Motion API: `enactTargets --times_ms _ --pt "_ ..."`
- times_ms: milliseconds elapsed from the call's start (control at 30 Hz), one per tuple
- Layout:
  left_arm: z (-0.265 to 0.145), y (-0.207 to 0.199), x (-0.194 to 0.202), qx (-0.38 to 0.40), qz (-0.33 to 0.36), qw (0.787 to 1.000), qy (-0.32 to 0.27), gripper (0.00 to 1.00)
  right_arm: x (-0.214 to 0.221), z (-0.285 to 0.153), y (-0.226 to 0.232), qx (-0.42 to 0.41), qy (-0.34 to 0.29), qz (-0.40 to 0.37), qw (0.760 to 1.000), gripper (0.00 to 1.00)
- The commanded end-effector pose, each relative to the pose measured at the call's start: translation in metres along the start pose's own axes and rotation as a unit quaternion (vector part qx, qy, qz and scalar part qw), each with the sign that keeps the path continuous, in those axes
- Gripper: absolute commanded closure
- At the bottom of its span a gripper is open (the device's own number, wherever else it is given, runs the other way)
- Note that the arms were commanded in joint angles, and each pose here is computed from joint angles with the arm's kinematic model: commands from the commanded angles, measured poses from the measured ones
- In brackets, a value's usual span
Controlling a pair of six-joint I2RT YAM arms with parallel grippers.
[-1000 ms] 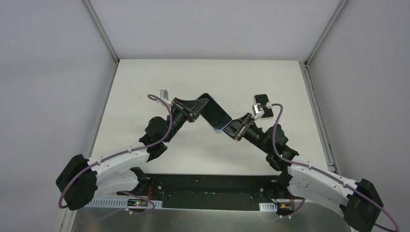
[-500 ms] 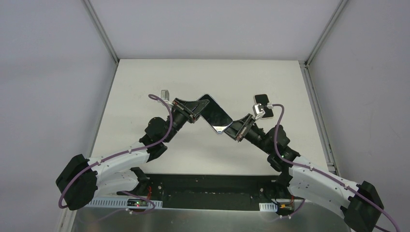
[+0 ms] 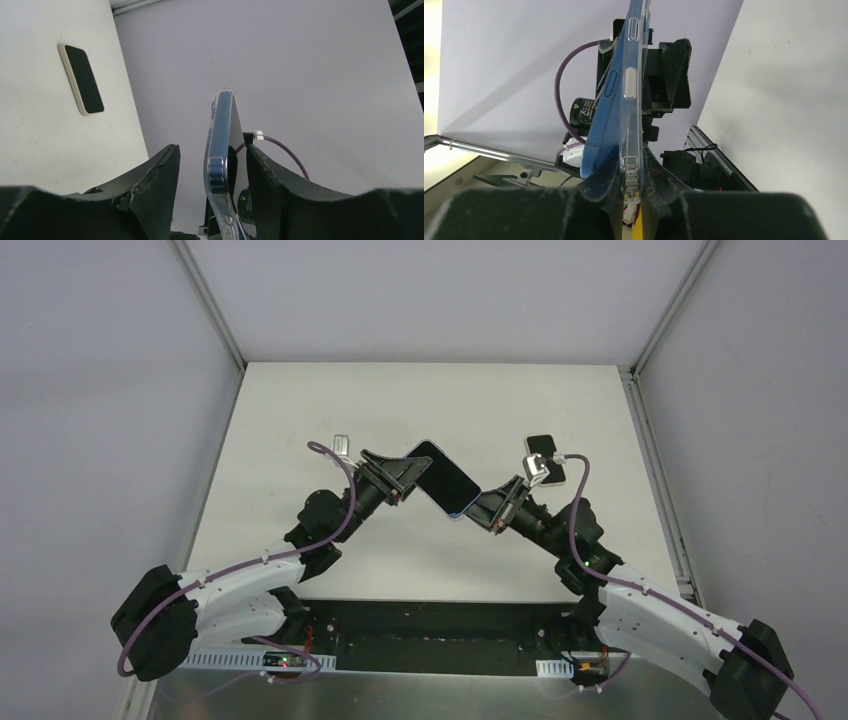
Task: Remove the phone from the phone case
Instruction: Remove the phone case from the phone.
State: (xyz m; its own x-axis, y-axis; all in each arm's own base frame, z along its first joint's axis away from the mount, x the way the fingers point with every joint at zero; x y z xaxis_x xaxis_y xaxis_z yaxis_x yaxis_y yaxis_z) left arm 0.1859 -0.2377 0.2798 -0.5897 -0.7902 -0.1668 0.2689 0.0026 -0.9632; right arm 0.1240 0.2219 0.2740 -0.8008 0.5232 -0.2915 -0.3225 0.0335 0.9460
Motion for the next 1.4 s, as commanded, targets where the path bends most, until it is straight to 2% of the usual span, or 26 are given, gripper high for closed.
enactTargets --times_ms 0,333,433,567,633,667,767,800,833,933,1200,1367 --pt "-0.008 -0.009 -0.006 0.021 0.019 1.0 -0.009 0.45 -0.012 -0.007 0.032 -0.08 -0.026 -0.01 0.996 1.0" --pt "-0.023 0.002 -0.028 -0.007 0.077 0.995 -0.069 0.33 -0.018 -0.017 0.026 -0.064 -0.038 -0.011 0.997 1.0" --pt "-0.027 0.014 -0.035 -0.084 0.133 0.986 -0.062 0.32 -0.021 -0.022 0.023 -0.054 -0.043 -0.012 0.998 1.0" --pt "-0.039 0.025 -0.048 -0.149 0.197 0.966 -0.077 0.3 -0.026 -0.029 0.021 -0.037 -0.045 -0.015 0.998 1.0" --pt "-0.046 0.026 -0.055 -0.205 0.239 0.946 -0.075 0.28 -0.027 -0.034 0.022 -0.029 -0.043 -0.021 0.998 1.0" --pt "-0.051 0.026 -0.06 -0.244 0.264 0.93 -0.075 0.22 -0.028 -0.036 0.021 -0.021 -0.045 -0.023 0.999 1.0" --pt "-0.068 0.026 -0.077 -0.351 0.354 0.865 -0.056 0.19 -0.03 -0.041 0.017 0.01 -0.046 -0.027 0.999 1.0" --pt "-0.072 0.023 -0.081 -0.367 0.376 0.849 -0.05 0.14 -0.03 -0.042 0.015 0.026 -0.045 -0.03 0.998 1.0" --pt "-0.075 0.02 -0.084 -0.377 0.393 0.837 -0.043 0.03 -0.031 -0.043 0.013 0.042 -0.044 -0.033 0.998 1.0" --pt "-0.08 0.01 -0.085 -0.386 0.422 0.821 -0.008 0.01 -0.032 -0.044 0.008 0.077 -0.041 -0.041 0.995 1.0" --pt "-0.075 0.014 -0.07 -0.38 0.457 0.8 0.087 0.01 -0.033 -0.032 -0.013 0.126 -0.029 -0.015 0.992 1.0" --pt "-0.072 0.013 -0.062 -0.417 0.507 0.749 0.087 0.01 -0.035 -0.026 -0.021 0.139 -0.03 -0.009 0.99 1.0"
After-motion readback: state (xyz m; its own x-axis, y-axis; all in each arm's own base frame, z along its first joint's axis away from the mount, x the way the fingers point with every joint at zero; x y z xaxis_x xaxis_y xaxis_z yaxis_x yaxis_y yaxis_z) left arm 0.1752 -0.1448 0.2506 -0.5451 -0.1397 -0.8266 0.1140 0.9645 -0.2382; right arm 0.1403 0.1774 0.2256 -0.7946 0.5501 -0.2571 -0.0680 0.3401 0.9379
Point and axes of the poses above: each gripper's point midway between its finger pads, its own z axis out along the fingers, its own y axis along the line the jaws close on, x = y × z, the point moved 7 cm from there along -z, back along the fingers, and after that the axes turned 3 degrees about -z, right-handed, at the moved point
